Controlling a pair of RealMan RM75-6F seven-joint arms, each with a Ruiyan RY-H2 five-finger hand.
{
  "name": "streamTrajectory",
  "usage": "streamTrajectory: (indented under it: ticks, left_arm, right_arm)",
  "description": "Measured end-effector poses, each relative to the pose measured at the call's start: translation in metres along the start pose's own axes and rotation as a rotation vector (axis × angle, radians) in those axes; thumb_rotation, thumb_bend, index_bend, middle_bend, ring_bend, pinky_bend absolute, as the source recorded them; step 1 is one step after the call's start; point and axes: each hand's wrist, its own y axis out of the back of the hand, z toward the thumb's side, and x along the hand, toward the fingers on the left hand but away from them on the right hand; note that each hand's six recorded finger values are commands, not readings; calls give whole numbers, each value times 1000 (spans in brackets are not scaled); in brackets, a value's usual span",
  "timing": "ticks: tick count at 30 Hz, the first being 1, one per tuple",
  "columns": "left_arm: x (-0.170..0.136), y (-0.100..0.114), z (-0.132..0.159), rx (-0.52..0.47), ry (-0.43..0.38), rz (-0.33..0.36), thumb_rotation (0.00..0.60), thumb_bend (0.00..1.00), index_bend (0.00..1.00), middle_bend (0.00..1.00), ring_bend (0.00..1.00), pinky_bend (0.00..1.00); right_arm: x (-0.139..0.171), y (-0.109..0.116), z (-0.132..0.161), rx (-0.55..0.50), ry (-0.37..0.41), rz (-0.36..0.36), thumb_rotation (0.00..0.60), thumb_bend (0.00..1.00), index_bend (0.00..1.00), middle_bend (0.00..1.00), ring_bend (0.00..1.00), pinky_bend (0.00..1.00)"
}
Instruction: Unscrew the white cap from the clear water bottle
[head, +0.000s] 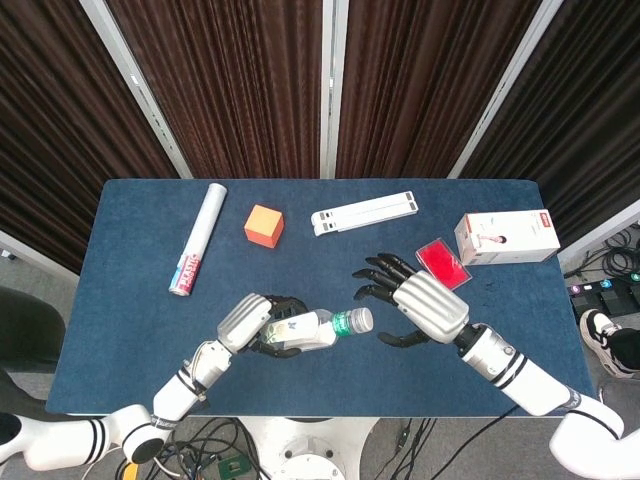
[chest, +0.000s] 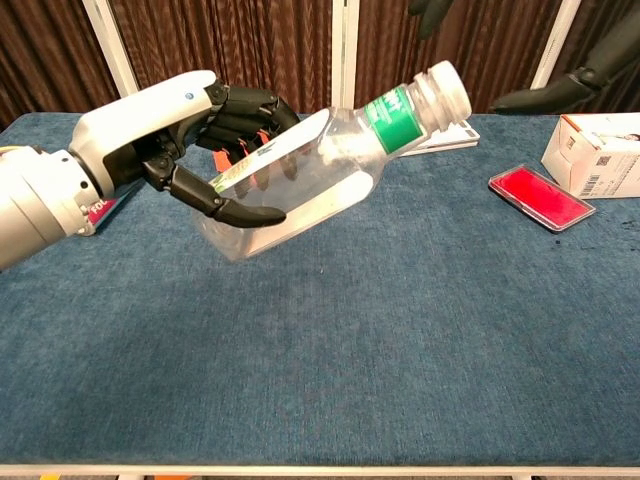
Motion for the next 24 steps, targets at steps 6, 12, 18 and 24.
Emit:
streamTrajectory:
  ticks: [6,12,18,24]
  left_arm:
    - [0,2,2,-31,3,5,600,446,533,566,506,546]
    - [-1,3,1,-40,3,3,600,446,532,566,506,546]
    - [-3,2,0,-41,1,1,600,446,532,566,506,546]
    - [-4,2,-1,-39,-1,0,600,446,532,566,506,546]
  right_arm:
    - [-11,-2,5,8,15,-32,600,190,340,163,2,0]
    - [-14,-3,5,11,14,-33,600,195,351,169,17,0]
    - [-14,-5,1,10,-7,-17,600,195,352,170,19,0]
    - [-16,-5,2,7,-10,-8,600,218,398,191,19,0]
